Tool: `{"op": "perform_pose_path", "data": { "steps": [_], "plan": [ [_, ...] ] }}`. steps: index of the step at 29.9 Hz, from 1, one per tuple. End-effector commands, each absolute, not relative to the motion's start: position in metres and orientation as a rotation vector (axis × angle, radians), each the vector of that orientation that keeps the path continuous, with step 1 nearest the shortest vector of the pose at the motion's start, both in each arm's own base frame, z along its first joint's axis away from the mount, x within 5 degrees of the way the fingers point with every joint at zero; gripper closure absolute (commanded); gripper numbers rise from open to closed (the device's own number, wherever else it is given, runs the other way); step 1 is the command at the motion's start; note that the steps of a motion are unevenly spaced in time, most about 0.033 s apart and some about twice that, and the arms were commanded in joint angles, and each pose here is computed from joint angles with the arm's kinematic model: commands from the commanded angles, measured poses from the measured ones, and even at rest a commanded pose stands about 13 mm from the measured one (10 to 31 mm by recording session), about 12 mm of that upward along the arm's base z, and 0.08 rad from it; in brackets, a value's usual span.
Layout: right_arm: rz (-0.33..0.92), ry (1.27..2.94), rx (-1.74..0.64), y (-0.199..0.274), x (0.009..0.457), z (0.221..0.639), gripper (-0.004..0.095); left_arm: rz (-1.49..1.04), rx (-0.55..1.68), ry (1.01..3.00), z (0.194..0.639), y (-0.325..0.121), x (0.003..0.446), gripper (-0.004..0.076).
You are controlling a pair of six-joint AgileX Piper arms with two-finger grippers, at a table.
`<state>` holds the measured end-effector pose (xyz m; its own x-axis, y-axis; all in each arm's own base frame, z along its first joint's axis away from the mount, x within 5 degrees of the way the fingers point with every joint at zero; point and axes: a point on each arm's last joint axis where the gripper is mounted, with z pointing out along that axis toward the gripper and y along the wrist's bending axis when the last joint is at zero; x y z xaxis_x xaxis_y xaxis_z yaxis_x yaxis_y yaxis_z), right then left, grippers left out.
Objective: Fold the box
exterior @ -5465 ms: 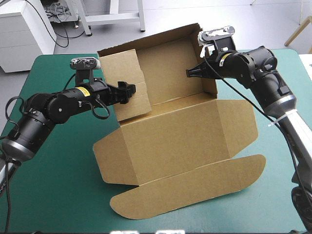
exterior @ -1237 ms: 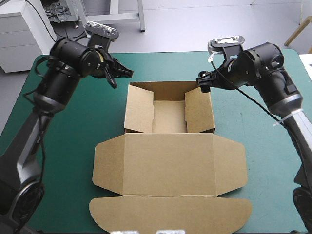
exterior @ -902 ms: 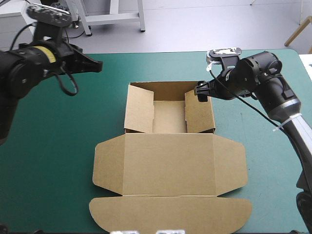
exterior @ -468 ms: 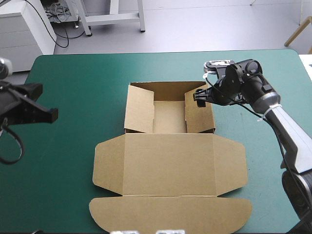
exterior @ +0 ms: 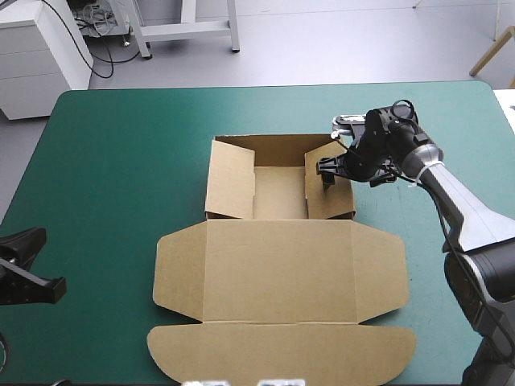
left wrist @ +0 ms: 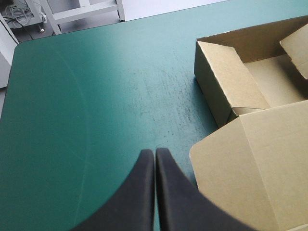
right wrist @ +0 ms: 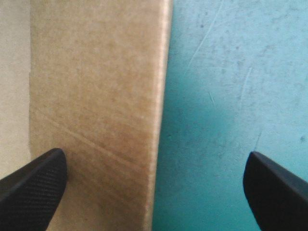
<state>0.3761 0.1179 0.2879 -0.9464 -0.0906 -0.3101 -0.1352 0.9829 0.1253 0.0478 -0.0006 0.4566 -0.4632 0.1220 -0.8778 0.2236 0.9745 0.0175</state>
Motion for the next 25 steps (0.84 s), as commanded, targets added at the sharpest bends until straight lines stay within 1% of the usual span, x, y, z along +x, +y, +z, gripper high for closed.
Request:
{"op": "perform_pose_path", "data": {
  "steps": [1,7,16,18,20,21,23,25],
  "plan": [
    [0.273,2.745,-0.174,0.117,0.372,0.312,-0.0006,-0.125,0.227,2.085,0.455,0.003,0.041,0.0734],
    [0.275,2.782,-0.175,0.119,0.376,0.300,-0.0006,-0.128,0.224,2.077,0.455,0.005,0.039,0.0734],
    [0.286,2.800,-0.182,0.122,0.377,0.295,-0.0005,-0.128,0.224,2.077,0.455,0.005,0.039,0.0734],
    [0.278,2.799,-0.194,0.124,0.376,0.295,0.0023,-0.128,0.224,2.077,0.455,0.005,0.039,0.0734],
    [0.278,2.801,-0.195,0.124,0.376,0.295,0.0108,-0.128,0.224,2.077,0.455,0.005,0.039,0.0734],
    [0.276,2.808,-0.196,0.124,0.376,0.294,0.0181,-0.126,0.224,2.077,0.455,0.005,0.039,0.0734],
    [0.270,2.822,-0.201,0.123,0.375,0.293,0.0367,-0.123,0.223,2.076,0.455,0.005,0.039,0.0734],
    [0.259,2.831,-0.219,0.123,0.375,0.291,0.0642,-0.123,0.223,2.076,0.455,0.005,0.039,0.0734]
  ]
}}
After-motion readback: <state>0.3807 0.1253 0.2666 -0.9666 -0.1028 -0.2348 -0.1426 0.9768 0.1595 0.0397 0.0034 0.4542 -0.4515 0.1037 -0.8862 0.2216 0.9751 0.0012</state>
